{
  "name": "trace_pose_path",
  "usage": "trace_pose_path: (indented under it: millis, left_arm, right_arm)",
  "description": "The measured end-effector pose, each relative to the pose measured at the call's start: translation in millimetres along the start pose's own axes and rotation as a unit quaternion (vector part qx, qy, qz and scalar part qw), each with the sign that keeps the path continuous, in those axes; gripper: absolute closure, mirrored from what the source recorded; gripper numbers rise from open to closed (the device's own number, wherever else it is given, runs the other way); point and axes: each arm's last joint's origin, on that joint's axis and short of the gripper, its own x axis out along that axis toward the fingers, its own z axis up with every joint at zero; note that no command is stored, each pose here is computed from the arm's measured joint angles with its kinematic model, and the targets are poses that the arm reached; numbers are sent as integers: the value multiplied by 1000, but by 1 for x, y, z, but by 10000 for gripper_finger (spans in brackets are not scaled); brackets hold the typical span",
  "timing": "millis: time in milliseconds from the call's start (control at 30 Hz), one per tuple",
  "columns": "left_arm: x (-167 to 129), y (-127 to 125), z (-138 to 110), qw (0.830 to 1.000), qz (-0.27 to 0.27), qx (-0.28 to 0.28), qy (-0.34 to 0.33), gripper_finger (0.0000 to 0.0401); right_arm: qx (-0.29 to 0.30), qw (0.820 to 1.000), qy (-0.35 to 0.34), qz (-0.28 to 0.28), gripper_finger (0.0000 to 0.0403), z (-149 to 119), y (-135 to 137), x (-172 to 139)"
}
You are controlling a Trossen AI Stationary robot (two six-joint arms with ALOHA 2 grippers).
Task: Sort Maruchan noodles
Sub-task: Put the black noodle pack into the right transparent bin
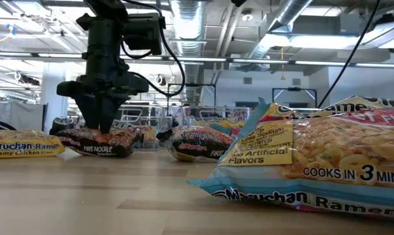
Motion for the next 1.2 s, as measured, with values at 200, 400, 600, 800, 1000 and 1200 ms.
trace_pose_path:
  millis: [200,400,600,800,1000,1200]
  left_arm:
    - [2,-2,-5,1000,2,17,2,384]
    - [1,-6,-12,999,-2,49,6,399]
    - [-12,-7,-21,997,-33,74,5,401]
    - [-40,-4,-26,991,-91,97,-30,400]
    - [-69,5,-27,980,-148,110,-74,400]
    - [-98,17,-31,963,-196,141,-123,401]
  right_arm:
    - [1,1000,0,0,282,0,0,0]
    - [2,1000,-1,0,282,0,0,0]
    - [3,1000,-1,0,282,0,0,0]
    - [20,1000,4,12,282,0,1,0]
    - [22,996,33,75,282,-2,5,0]
    - [46,991,43,117,278,-1,7,-1]
